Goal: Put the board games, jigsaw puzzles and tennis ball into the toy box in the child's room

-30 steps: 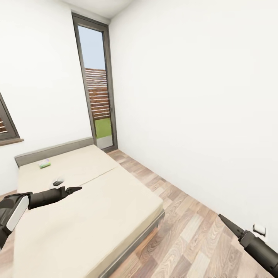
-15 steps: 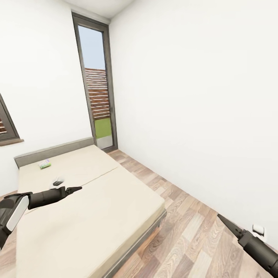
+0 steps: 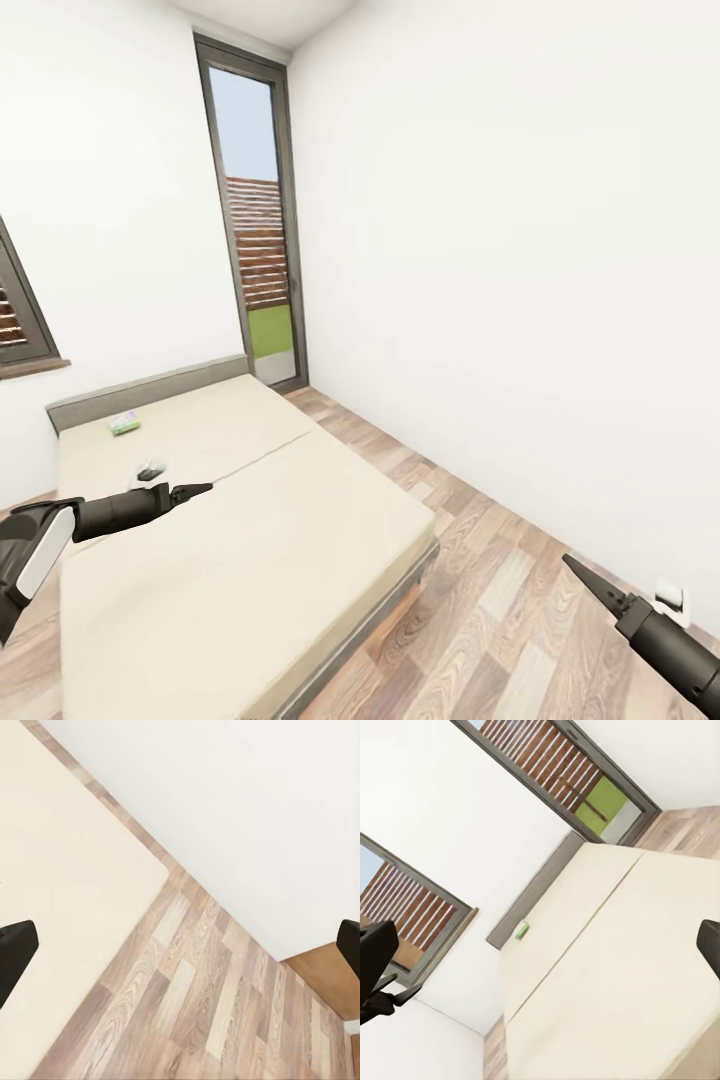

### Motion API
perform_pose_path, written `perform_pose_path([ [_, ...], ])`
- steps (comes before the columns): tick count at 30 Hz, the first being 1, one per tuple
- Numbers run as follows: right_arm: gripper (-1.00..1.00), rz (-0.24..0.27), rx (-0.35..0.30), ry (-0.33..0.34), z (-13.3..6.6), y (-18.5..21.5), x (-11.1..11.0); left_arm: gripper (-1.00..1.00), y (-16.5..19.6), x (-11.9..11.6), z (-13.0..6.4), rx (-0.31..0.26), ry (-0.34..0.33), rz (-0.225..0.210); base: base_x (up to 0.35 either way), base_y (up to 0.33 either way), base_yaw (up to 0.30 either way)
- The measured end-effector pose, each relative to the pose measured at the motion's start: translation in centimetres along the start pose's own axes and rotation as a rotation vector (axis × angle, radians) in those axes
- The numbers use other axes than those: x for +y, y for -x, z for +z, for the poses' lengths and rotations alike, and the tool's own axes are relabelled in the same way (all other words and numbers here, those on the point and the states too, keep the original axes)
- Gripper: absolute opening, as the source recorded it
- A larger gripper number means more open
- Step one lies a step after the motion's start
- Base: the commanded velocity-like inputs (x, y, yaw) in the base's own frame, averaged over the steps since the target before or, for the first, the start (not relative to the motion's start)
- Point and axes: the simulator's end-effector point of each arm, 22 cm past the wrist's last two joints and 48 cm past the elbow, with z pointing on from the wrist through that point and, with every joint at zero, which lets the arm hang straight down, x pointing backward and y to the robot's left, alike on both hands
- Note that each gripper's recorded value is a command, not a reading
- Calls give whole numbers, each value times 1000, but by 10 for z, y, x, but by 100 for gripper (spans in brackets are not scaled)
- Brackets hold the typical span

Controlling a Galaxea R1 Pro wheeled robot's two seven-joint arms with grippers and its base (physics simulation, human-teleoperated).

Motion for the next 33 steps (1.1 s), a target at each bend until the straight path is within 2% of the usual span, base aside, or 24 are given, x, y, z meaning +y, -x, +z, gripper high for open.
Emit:
perform_pose_path([
  [7,100,0,-1,0,0,0,0,100,0,0,0,-1,0,1,-33,222,-117],
  [25,100,-2,-5,7,-1,2,3,100,3,-4,-3,-6,-5,6,-22,154,-244],
  [33,100,-4,-5,6,-1,2,3,100,4,-5,-3,-7,-6,6,-109,149,-70],
])
